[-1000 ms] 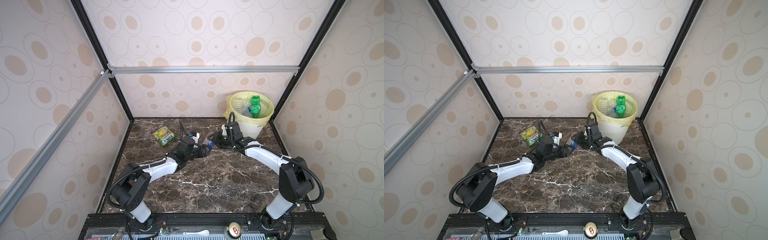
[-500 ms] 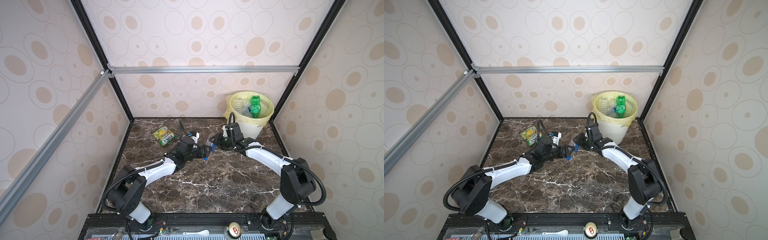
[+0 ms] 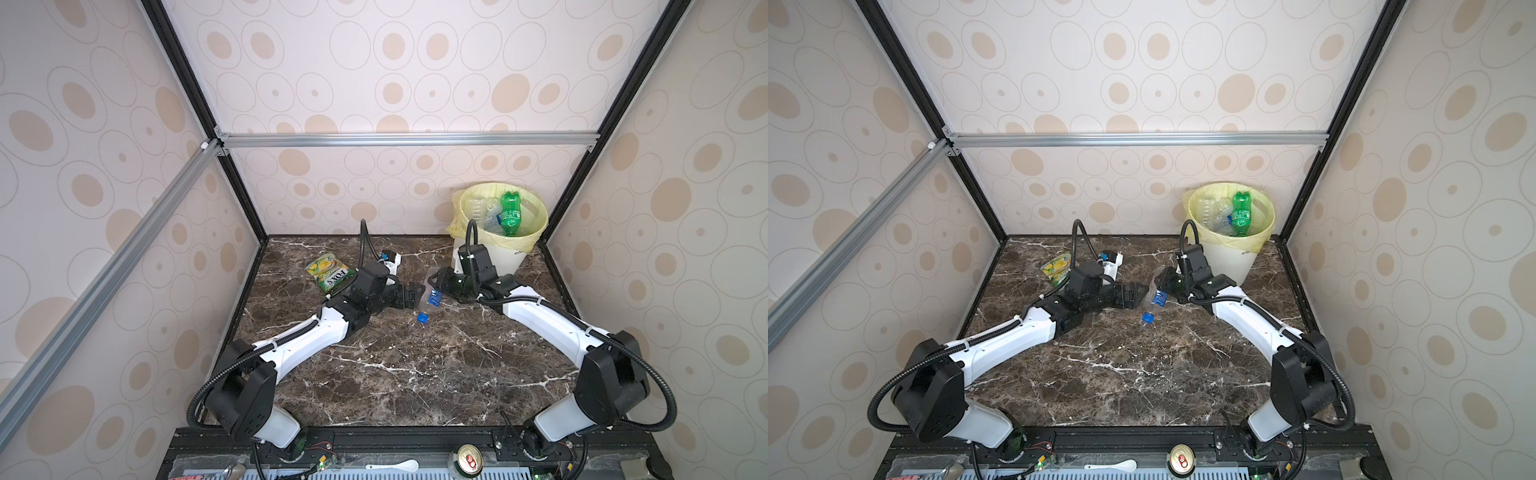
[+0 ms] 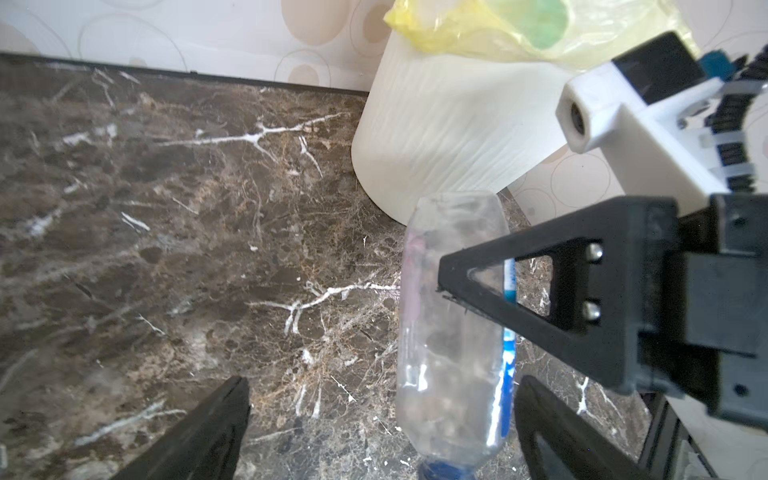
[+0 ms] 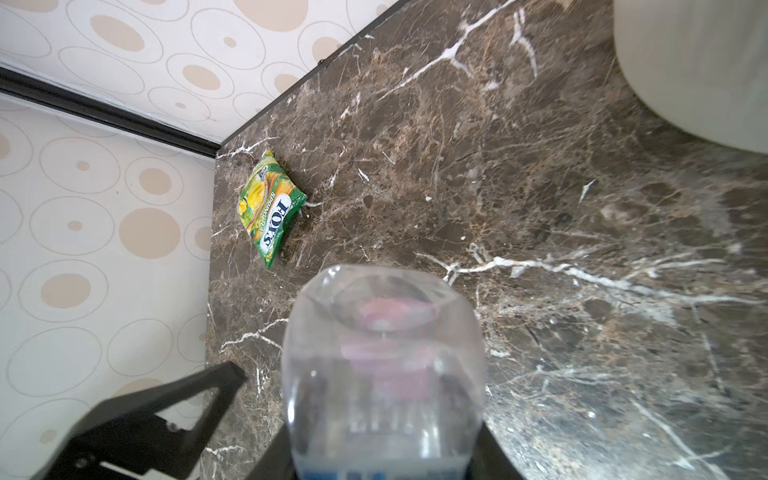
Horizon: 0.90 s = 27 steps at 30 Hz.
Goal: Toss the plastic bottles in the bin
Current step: 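Carry the blue-capped bottle with the right gripper up over the bin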
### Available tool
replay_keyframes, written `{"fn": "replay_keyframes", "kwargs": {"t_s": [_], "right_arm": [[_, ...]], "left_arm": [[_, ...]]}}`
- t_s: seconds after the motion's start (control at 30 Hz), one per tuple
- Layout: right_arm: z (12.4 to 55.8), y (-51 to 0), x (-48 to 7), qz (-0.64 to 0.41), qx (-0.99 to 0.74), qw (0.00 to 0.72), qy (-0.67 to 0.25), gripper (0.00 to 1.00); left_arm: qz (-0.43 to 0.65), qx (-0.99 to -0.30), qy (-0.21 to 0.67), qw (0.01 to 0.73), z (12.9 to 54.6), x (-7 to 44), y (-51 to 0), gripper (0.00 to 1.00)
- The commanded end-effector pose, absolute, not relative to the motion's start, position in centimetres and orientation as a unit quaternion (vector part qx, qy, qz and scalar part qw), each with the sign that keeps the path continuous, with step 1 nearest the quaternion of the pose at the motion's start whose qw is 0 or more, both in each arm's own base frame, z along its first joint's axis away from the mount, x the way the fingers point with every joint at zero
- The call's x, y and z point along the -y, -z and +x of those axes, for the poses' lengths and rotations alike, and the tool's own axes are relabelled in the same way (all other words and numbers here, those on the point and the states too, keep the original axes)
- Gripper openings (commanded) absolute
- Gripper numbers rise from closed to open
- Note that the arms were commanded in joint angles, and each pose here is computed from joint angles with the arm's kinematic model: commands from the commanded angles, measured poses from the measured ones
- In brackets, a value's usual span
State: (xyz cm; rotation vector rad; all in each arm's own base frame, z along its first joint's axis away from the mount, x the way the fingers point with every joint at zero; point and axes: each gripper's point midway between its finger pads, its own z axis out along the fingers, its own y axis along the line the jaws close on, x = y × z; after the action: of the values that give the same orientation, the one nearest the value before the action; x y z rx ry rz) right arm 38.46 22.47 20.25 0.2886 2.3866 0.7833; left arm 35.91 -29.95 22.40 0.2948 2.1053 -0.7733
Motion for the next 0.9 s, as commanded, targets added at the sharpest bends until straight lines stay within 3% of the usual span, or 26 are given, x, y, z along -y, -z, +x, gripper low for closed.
{"fn": "replay_keyframes", "kwargs": {"t_s": [0.0,0.47,0.87], "right_arm": [[38.7,-24.4,-20.2,0.092,-0.894,0.354,-0.26,0.43],[39.6,-38.0,-12.5,0.07,-0.849,0.5,-0.157,0.44],[41.0,-47.7,-5.4,0.099,-0.791,0.599,-0.076,0.44]], "left_arm": [[0.165,-0.818,0.287,0.471,36.4,30.5,-26.8,0.99],[0.283,-0.732,0.26,0.563,38.8,36.6,-37.6,0.99],[0.349,-0.666,0.247,0.611,39.0,43.4,-43.2,0.99]]}}
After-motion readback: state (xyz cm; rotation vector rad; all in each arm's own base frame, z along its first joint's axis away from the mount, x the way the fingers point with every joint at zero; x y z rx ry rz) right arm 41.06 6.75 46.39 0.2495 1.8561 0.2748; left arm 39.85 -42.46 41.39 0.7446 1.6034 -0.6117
